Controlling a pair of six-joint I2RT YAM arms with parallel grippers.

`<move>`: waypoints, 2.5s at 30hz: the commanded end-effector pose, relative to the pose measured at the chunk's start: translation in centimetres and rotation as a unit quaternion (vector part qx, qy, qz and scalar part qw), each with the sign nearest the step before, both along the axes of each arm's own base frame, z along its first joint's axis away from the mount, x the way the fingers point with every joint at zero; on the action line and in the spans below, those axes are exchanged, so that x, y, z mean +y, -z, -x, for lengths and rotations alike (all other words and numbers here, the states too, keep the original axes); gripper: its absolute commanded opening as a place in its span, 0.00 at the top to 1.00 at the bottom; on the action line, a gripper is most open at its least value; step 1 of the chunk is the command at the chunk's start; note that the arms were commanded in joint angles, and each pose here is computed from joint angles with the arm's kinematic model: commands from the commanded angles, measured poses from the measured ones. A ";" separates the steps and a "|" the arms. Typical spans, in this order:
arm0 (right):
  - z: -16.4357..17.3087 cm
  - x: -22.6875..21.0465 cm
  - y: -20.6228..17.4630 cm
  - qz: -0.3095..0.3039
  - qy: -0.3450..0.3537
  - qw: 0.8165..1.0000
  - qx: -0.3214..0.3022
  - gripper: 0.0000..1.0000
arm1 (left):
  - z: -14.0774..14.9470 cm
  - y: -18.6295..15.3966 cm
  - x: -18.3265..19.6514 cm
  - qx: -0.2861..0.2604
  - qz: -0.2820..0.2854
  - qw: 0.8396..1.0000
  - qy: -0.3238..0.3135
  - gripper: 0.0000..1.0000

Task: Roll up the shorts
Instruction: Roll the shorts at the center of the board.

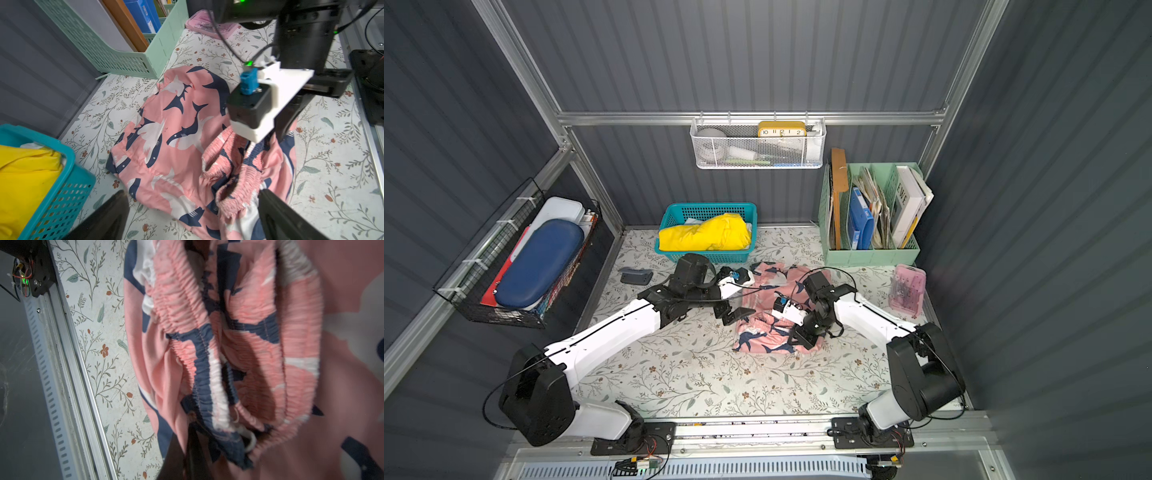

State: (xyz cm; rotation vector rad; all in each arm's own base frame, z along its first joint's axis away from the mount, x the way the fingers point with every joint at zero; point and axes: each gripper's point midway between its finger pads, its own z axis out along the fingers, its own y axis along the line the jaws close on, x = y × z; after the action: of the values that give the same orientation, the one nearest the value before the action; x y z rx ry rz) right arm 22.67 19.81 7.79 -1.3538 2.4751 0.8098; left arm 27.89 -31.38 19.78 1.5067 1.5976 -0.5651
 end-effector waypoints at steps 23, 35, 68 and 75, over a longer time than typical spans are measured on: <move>-1.2 0.0 0.4 -0.004 0.092 0.978 0.189 1.00 | 5.1 9.1 -4.8 -0.041 -0.098 0.988 0.115 0.00; -1.7 -0.3 0.8 0.000 0.105 0.975 0.196 1.00 | 5.0 13.1 -5.4 -0.047 -0.137 0.983 0.110 0.00; -6.9 -3.3 -1.7 -0.025 0.209 0.977 0.018 0.54 | 8.1 14.7 -5.2 0.101 -0.162 0.973 0.128 0.72; -8.7 -7.2 -3.5 0.009 0.275 0.954 -0.123 0.54 | 9.1 13.8 -5.5 0.166 -0.161 0.961 0.151 0.71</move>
State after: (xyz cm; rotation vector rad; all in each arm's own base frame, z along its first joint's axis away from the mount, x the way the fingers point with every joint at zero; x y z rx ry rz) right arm 29.51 14.50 10.46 -0.7216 2.5336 0.6340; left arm 20.43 -37.31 6.10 1.9718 1.7024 -0.6492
